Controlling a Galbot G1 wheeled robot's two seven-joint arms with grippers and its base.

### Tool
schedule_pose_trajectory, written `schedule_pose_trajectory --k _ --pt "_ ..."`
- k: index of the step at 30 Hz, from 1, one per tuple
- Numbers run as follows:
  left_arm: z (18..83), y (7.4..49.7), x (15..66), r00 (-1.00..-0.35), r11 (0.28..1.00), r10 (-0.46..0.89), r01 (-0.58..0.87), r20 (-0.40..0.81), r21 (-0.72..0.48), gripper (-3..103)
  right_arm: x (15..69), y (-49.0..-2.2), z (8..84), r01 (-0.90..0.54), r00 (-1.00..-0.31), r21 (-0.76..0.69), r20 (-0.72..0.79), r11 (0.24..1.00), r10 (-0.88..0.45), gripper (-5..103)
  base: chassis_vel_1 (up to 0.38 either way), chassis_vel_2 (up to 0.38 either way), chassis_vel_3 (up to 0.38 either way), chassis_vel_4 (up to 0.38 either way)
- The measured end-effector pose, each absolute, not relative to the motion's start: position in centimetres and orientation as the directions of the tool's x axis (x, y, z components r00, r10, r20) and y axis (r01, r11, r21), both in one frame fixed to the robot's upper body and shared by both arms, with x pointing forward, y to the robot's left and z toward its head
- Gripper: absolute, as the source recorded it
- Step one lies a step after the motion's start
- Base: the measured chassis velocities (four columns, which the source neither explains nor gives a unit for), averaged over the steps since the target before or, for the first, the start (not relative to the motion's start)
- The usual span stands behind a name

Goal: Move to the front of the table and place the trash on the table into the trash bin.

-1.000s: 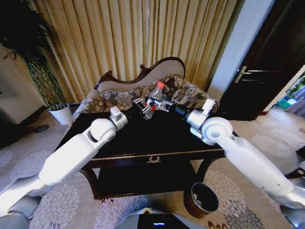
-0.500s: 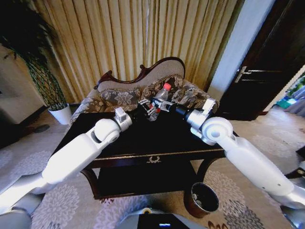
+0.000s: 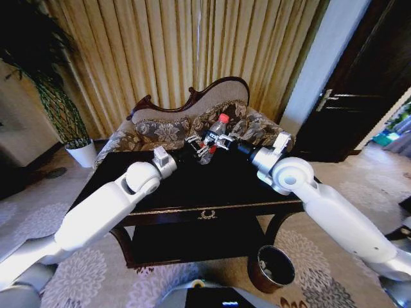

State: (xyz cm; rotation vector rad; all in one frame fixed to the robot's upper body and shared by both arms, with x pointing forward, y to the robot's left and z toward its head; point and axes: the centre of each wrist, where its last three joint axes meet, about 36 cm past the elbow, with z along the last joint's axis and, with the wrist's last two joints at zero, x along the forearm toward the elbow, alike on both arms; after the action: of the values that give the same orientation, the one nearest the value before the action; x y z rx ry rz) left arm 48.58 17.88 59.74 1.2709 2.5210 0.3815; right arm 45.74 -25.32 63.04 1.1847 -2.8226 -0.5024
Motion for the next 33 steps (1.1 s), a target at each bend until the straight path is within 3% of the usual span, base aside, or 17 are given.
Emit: schedule_pose_trajectory --k 6,26,29,30,33 --pt "59.7 17.8 48.6 -0.568 0.576 0.811 0.736 -0.14 0.356 27 45.6 -25.5 63.1 -0.686 -0.711 0.309 -0.088 0.659 -0.698 47 0.0 0.0 0.0 0.0" --pt "59.6 17.4 47.9 -0.586 0.596 0.798 0.728 -0.142 0.338 25 45.2 -25.8 62.9 -0.684 -0.712 0.31 -0.086 0.66 -0.697 46 0.0 0.0 0.0 0.0" --pt "59.6 17.3 47.7 -0.605 0.614 0.783 0.718 -0.14 0.329 42 44.9 -26.1 62.6 -0.677 -0.717 0.314 -0.082 0.665 -0.692 44 0.0 0.0 0.0 0.0" --pt "59.6 17.3 47.7 -0.605 0.614 0.783 0.718 -0.14 0.329 42 44.9 -26.1 62.6 -0.677 -0.717 0.314 -0.082 0.665 -0.692 44 0.0 0.0 0.0 0.0" --pt "59.5 17.3 47.7 -0.613 0.62 0.778 0.714 -0.138 0.326 57 44.6 -26.5 62.5 -0.669 -0.725 0.315 -0.076 0.673 -0.685 37 0.0 0.0 0.0 0.0"
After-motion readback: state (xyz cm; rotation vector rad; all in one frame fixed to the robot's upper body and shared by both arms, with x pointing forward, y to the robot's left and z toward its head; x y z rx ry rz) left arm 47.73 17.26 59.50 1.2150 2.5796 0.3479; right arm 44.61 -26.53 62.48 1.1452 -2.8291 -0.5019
